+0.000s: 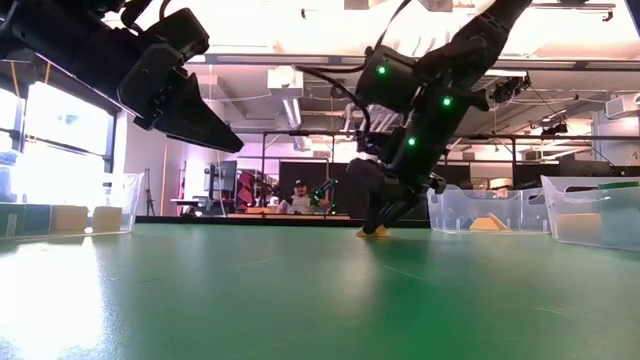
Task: Sort blocks by size
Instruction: Put the yellow triangle block into the top transparent bin
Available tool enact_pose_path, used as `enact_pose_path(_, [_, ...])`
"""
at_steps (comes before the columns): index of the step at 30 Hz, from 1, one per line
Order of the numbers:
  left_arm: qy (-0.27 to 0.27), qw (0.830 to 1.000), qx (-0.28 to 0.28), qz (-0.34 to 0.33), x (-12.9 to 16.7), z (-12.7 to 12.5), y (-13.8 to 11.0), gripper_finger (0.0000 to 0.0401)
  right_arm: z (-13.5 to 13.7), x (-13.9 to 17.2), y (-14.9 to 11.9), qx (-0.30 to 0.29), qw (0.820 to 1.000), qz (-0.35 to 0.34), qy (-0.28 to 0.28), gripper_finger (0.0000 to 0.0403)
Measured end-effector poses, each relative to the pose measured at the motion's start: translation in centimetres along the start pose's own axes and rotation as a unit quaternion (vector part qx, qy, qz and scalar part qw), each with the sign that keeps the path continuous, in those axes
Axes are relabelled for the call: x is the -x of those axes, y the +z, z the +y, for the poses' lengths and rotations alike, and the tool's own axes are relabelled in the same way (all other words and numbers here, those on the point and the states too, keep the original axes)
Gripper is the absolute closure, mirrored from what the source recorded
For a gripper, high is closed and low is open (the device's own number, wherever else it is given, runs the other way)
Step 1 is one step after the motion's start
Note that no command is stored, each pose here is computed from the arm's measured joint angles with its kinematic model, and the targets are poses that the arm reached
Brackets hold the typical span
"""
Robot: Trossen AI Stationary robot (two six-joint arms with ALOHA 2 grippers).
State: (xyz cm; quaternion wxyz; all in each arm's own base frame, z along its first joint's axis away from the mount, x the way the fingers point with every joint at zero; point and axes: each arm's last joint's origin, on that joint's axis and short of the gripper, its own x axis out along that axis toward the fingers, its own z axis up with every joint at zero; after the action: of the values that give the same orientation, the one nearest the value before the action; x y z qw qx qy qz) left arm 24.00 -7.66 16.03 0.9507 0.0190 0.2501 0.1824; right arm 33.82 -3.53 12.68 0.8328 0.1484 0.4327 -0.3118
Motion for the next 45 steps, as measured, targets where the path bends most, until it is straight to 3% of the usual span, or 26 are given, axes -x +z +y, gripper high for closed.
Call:
enact_pose_path(6, [0.0,1.0,0.0,0.0,0.0,0.0,0.0,0.0186,-0.2,2.4,1.1,0.012,0.999,-0.026,0.014,0.027])
enact_pose_path(9, [0.0,1.0,0.0,0.0,0.0,0.0,0.0,0.0186,-1.2,4.6,1.7,0.016,0.999,-0.035,-0.005,0.0268])
enact_pose_path(13, [0.0,1.0,0.0,0.0,0.0,0.0,0.0,0.0186,-3.9,7.9,2.3,0.006,0.997,-0.035,-0.068,0.0267])
enact_pose_path(19, [0.0,1.0,0.0,0.0,0.0,0.0,0.0,0.0186,-9.9,10.8,2.2,-0.057,0.983,0.024,-0.171,0.0266])
enact_pose_path(24, [0.0,1.0,0.0,0.0,0.0,0.0,0.0,0.0186,-13.7,10.6,2.5,-0.096,0.97,0.062,-0.215,0.0265])
enact_pose_path(31, [0.0,1.0,0.0,0.0,0.0,0.0,0.0,0.0186,-17.1,8.6,3.0,-0.117,0.968,0.114,-0.19,0.0265])
enact_pose_path(35, [0.0,1.0,0.0,0.0,0.0,0.0,0.0,0.0186,-18.2,7.7,3.1,-0.119,0.966,0.124,-0.192,0.0265])
enact_pose_path(39, [0.0,1.0,0.0,0.0,0.0,0.0,0.0,0.0186,-18.7,6.8,3.3,-0.126,0.972,0.132,-0.148,0.026])
enact_pose_path(45, [0.0,1.0,0.0,0.0,0.0,0.0,0.0,0.0186,-19.2,5.9,3.2,-0.133,0.971,0.151,-0.13,0.0213])
